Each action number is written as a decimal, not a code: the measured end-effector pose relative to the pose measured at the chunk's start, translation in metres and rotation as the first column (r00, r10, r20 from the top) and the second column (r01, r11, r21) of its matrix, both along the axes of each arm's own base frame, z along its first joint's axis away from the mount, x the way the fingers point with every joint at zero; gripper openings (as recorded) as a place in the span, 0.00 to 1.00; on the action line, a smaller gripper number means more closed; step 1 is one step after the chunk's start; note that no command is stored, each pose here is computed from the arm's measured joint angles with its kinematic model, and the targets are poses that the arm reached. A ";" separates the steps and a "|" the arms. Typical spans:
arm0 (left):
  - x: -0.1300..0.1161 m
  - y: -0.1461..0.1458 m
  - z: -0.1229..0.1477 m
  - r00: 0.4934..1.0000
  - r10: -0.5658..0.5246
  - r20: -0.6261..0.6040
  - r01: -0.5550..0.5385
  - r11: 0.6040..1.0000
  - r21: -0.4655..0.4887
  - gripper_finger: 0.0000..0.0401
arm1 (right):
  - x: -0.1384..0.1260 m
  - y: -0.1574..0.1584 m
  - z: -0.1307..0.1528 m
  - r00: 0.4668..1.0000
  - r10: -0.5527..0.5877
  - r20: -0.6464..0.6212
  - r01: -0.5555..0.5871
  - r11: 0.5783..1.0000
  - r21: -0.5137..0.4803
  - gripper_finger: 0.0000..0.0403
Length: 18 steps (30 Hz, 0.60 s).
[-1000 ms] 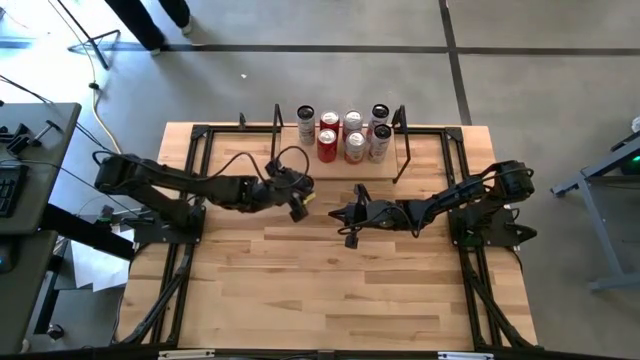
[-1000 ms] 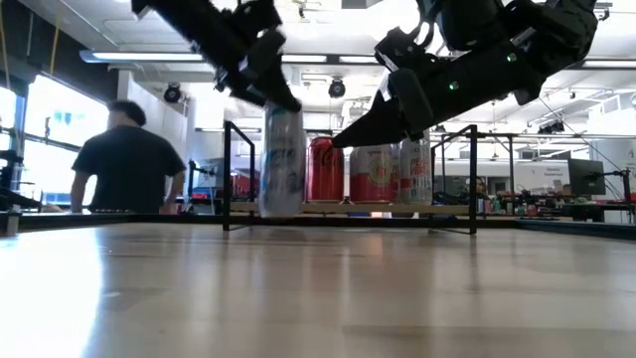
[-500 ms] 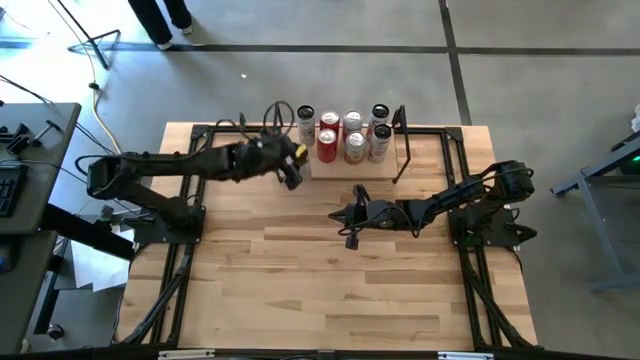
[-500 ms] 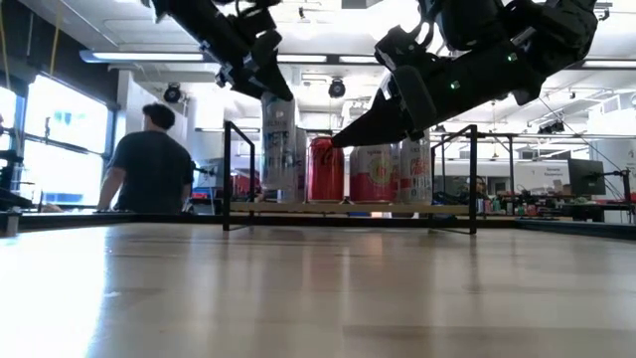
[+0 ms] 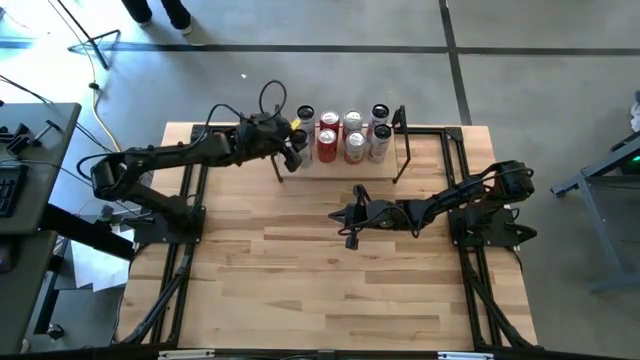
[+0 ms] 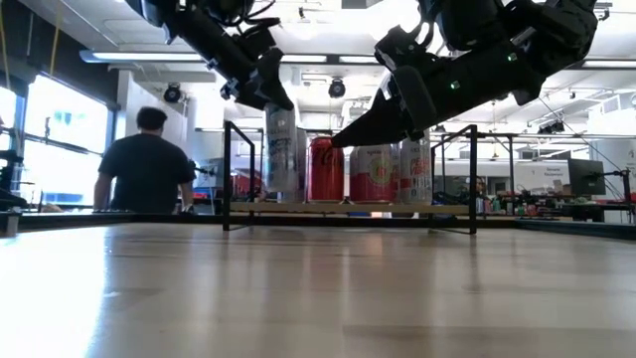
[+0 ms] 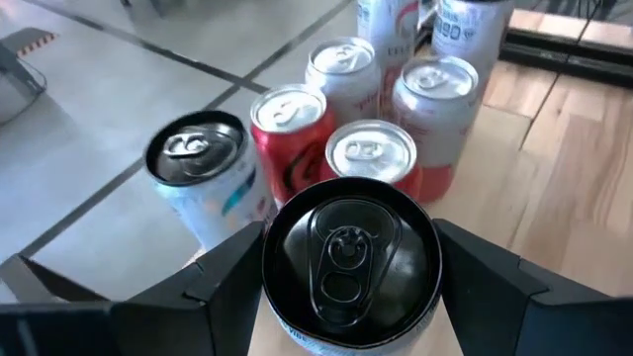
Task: Place canned beverage on shelf
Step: Put the white and blue soda can on the shelf aligned with the other white and blue soda can
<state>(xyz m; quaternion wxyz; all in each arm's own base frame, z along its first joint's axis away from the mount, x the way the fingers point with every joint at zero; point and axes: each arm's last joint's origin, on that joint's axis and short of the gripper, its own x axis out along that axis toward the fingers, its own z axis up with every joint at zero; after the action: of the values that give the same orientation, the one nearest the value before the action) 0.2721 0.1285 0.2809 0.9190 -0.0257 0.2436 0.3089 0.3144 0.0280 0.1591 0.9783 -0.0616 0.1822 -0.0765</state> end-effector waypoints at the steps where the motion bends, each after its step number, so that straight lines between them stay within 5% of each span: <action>1: 0.001 0.001 -0.002 1.000 -0.002 -0.008 0.002 1.000 -0.001 0.59 | 0.000 0.000 0.000 1.000 0.000 0.000 0.000 1.000 0.000 0.00; 18: 0.004 0.021 -0.012 0.999 0.048 -0.023 -0.047 0.998 0.038 0.59 | 0.000 0.000 0.000 1.000 0.002 0.006 -0.002 1.000 0.001 0.00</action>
<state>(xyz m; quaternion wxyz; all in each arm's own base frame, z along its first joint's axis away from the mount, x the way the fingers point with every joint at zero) 0.2762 0.1495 0.2692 0.9087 -0.0107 0.2483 0.3354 0.3146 0.0281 0.1596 0.9790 -0.0610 0.1791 -0.0757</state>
